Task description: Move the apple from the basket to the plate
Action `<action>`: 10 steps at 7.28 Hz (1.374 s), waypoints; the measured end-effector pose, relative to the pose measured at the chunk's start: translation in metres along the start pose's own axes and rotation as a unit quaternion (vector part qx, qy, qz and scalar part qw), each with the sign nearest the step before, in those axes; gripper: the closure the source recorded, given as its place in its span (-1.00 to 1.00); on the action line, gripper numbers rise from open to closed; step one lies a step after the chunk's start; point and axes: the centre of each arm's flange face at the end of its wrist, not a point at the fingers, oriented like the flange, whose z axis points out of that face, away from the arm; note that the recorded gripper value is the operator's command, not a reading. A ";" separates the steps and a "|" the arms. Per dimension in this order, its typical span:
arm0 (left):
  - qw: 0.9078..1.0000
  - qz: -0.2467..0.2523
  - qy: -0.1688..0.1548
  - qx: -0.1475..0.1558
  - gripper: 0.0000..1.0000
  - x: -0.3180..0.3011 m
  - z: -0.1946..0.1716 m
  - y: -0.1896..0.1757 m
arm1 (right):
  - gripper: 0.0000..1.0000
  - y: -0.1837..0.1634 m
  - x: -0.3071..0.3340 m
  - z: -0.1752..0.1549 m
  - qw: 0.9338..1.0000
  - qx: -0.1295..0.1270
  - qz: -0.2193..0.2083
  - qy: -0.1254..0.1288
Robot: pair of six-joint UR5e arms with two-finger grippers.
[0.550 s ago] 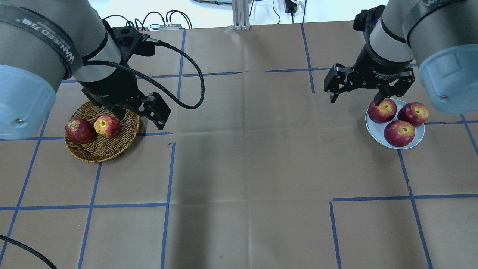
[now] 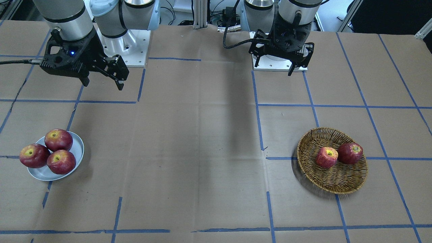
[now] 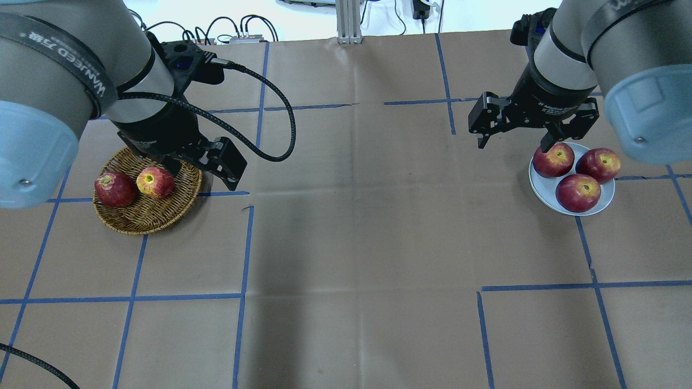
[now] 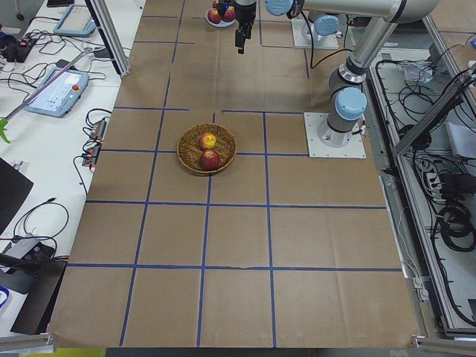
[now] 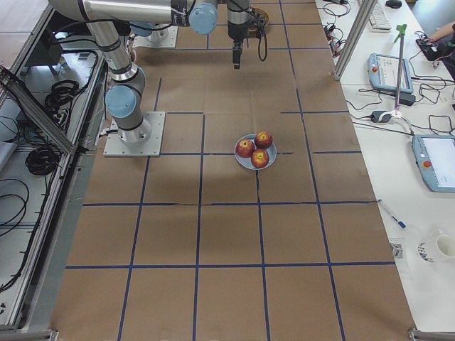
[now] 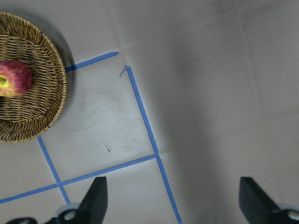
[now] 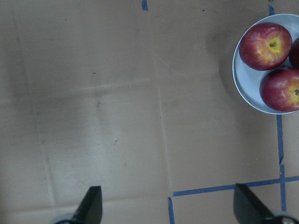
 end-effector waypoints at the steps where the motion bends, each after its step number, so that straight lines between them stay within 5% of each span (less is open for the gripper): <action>1: 1.000 0.000 0.000 0.000 -0.98 0.000 0.000 0.001 | -1.00 0.000 0.000 0.000 1.000 0.000 0.000 0.000; 10: 1.000 0.013 -0.004 -0.006 -0.98 -0.001 0.001 0.004 | -1.00 0.000 0.000 0.000 1.000 0.001 0.000 0.000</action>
